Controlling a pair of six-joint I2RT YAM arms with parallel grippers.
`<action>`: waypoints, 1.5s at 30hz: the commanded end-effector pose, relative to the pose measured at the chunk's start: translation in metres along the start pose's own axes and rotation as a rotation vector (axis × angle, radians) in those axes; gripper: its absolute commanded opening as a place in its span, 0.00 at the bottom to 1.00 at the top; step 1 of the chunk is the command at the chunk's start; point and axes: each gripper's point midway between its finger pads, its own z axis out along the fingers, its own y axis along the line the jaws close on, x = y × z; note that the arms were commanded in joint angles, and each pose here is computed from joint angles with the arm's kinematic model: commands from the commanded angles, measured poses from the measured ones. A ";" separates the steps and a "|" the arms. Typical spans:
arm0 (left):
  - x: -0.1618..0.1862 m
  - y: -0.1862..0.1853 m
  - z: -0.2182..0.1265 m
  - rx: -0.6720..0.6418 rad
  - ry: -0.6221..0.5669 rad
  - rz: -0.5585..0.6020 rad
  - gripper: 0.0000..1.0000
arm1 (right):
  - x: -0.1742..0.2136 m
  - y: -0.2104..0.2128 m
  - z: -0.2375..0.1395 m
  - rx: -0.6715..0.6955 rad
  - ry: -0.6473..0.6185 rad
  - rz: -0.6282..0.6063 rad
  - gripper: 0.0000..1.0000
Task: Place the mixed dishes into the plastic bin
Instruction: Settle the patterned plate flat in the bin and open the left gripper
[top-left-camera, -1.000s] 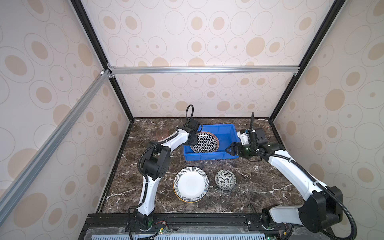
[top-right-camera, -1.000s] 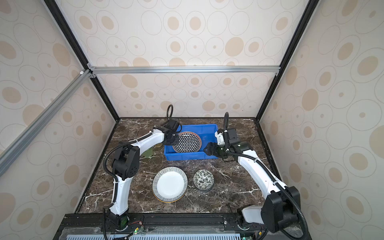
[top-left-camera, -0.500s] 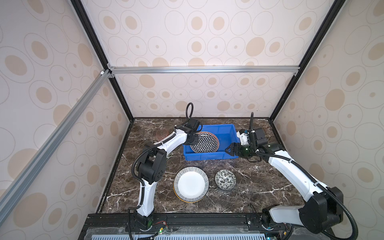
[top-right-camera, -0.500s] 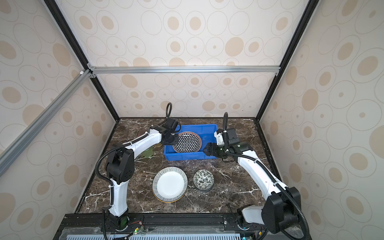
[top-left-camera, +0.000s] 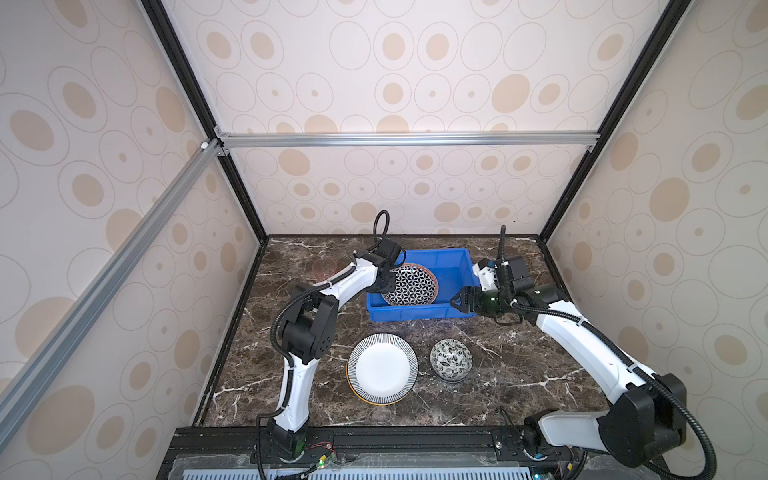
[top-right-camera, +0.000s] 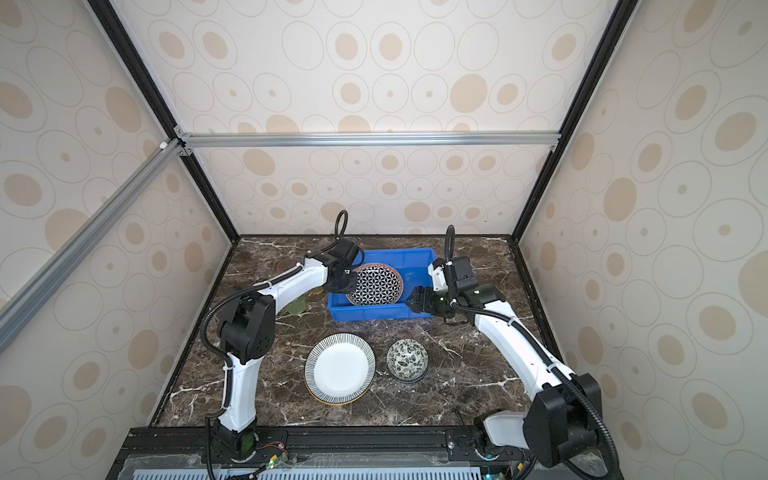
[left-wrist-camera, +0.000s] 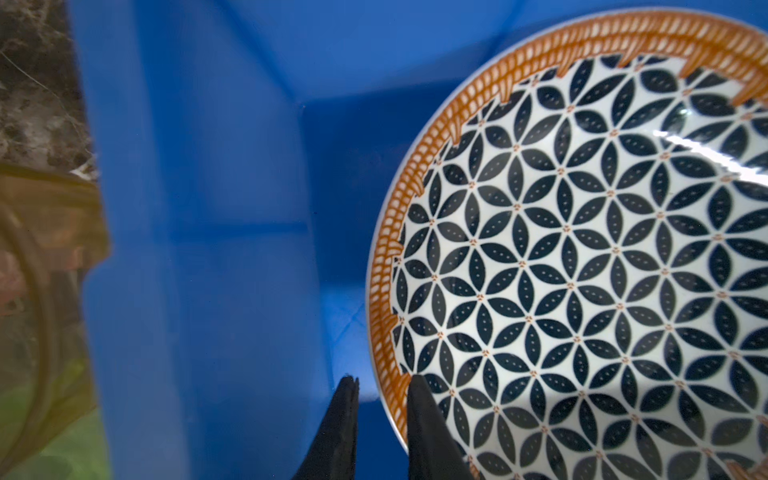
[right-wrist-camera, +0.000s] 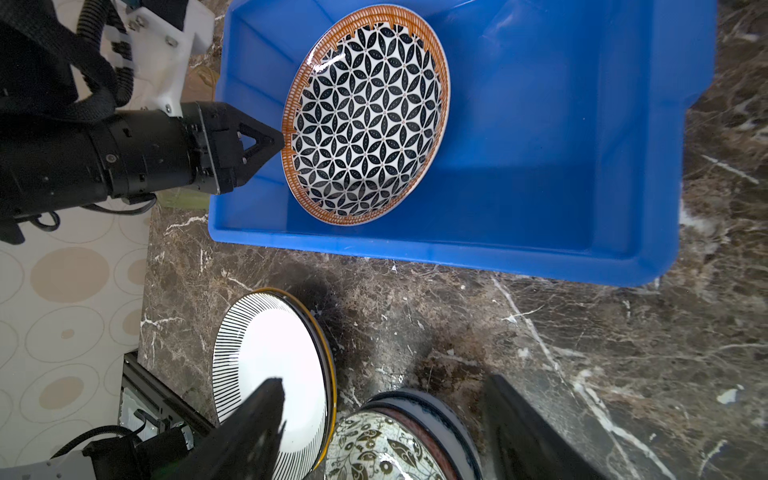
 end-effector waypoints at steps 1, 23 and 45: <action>-0.001 -0.001 0.001 -0.032 0.013 -0.004 0.24 | 0.006 -0.002 0.000 0.012 0.016 -0.016 0.78; -0.005 -0.038 0.010 0.169 -0.018 -0.002 0.22 | 0.008 -0.005 -0.003 0.029 0.014 -0.039 0.78; -0.018 -0.078 0.000 0.326 -0.052 -0.014 0.21 | 0.011 -0.006 0.000 0.026 0.020 -0.027 0.78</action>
